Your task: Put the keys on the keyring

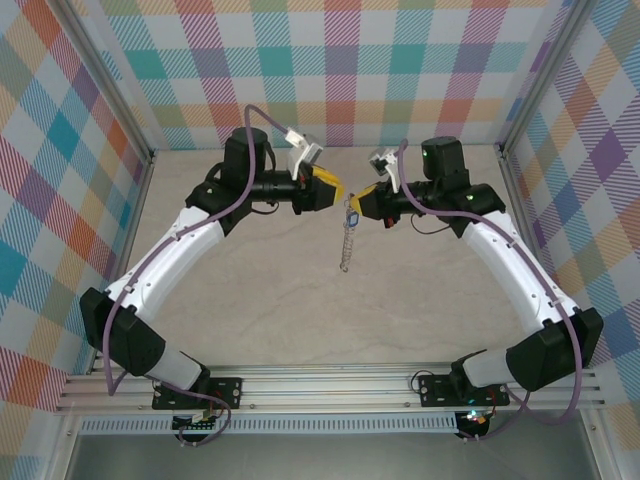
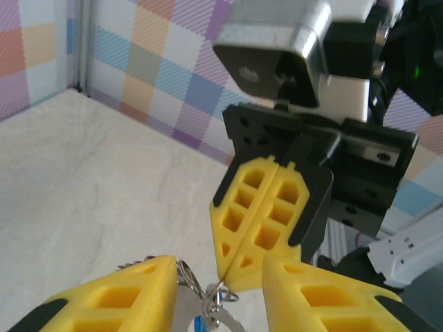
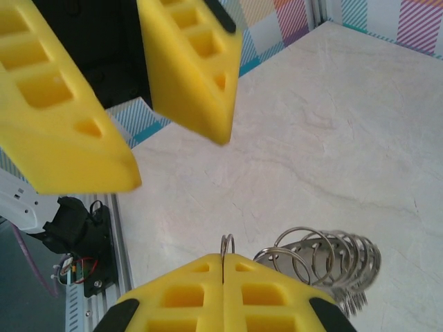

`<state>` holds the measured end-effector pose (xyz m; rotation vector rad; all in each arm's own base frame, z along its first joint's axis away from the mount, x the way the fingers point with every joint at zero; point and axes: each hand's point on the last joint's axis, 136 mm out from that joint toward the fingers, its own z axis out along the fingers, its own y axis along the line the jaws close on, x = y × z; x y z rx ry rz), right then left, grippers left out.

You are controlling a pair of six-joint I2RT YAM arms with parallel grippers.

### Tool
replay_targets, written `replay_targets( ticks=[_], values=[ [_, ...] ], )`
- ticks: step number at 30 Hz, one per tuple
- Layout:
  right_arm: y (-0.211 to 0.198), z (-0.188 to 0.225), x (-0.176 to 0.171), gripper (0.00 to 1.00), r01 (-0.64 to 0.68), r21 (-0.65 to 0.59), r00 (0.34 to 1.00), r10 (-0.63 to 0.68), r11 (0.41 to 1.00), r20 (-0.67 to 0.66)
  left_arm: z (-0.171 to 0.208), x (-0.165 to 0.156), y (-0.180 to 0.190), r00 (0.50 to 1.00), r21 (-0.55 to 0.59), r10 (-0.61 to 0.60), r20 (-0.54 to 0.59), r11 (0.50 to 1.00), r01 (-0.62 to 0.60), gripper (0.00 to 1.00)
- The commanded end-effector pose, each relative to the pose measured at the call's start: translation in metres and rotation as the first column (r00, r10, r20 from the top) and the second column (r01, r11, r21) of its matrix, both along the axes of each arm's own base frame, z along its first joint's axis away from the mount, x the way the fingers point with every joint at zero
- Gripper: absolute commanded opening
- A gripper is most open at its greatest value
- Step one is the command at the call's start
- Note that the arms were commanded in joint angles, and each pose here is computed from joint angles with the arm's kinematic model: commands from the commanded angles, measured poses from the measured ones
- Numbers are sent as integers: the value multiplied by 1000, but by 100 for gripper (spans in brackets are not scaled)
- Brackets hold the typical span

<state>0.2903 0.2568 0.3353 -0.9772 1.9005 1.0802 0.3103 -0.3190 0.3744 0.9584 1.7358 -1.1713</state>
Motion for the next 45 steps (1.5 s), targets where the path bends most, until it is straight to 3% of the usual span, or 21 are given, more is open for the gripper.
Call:
replay_targets(
  ticks=[1, 32, 45],
  values=[
    [4, 26, -5, 0, -59, 43, 996, 55, 997, 76, 2, -8, 0, 998, 9, -64, 9, 998, 63, 37],
    [8, 34, -6, 0, -88, 107, 994, 80, 990, 69, -8, -15, -9, 989, -51, -150, -11, 987, 150, 36],
    [9, 34, -5, 0, -84, 124, 996, 79, 989, 44, -15, -16, -17, 985, -53, -172, -31, 984, 170, 11]
  ],
)
